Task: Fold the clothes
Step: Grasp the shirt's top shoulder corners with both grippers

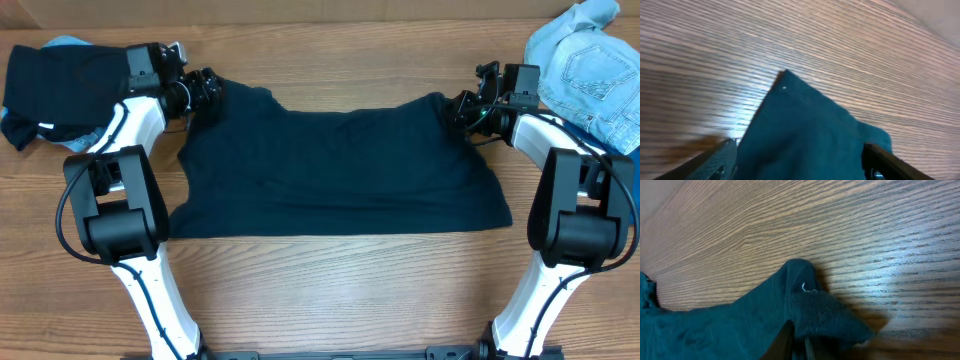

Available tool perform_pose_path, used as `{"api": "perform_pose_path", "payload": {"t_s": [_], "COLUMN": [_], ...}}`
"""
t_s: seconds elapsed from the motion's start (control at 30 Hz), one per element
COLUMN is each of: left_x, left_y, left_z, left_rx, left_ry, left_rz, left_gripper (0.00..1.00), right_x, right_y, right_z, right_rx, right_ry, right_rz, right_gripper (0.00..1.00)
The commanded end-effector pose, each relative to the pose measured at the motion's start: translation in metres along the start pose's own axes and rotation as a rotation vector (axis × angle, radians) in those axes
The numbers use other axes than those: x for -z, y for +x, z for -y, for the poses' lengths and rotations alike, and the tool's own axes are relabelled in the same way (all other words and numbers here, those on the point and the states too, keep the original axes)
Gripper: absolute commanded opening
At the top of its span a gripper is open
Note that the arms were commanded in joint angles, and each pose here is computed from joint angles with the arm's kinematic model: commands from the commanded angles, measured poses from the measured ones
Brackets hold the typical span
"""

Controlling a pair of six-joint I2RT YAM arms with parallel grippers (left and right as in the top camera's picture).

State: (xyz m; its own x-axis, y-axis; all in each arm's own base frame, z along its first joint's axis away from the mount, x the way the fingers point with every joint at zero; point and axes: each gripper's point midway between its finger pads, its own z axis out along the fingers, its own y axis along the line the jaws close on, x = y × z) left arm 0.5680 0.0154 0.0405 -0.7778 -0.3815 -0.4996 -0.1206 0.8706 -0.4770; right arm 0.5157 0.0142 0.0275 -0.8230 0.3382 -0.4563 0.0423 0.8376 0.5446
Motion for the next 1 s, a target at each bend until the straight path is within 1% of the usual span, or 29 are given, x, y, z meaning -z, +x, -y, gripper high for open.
{"api": "perform_pose_path", "payload": {"t_s": [0.0,0.17,0.3,0.43,0.6,0.73,0.87,0.93,0.97], "left_x": [-0.004,-0.009,-0.014,-0.021,-0.034,-0.038,-0.040,-0.040,-0.040], "left_y": [0.002,0.015,0.023,0.031,0.045,0.047,0.050,0.050,0.050], "left_z": [-0.003,-0.010,-0.023,-0.028,-0.019,-0.006,-0.001,-0.002,-0.002], "left_rx": [0.004,0.006,0.017,0.027,0.014,-0.005,-0.012,-0.012,-0.011], "left_ry": [-0.026,-0.047,-0.093,-0.097,-0.072,-0.039,-0.033,-0.033,-0.034], "left_rz": [-0.014,-0.057,-0.078,-0.100,-0.132,-0.137,-0.142,-0.142,-0.142], "left_gripper": [0.88,0.88,0.88,0.88,0.88,0.84,0.75,0.73,0.70], "right_x": [0.013,0.013,0.013,0.013,0.013,0.013,0.013,0.013,0.013], "right_y": [-0.021,-0.022,-0.022,-0.022,-0.023,-0.023,-0.023,-0.023,-0.023], "right_z": [-0.020,-0.020,-0.020,-0.021,-0.021,-0.021,-0.021,-0.021,-0.021], "right_rx": [0.043,0.045,0.046,0.048,0.050,0.050,0.049,0.049,0.049], "right_ry": [-0.028,-0.029,-0.030,-0.030,-0.031,-0.031,-0.031,-0.031,-0.031], "right_rz": [0.053,0.057,0.059,0.060,0.061,0.062,0.061,0.062,0.062], "right_gripper": [0.08,0.08,0.08,0.08,0.08,0.08,0.08,0.08,0.08]}}
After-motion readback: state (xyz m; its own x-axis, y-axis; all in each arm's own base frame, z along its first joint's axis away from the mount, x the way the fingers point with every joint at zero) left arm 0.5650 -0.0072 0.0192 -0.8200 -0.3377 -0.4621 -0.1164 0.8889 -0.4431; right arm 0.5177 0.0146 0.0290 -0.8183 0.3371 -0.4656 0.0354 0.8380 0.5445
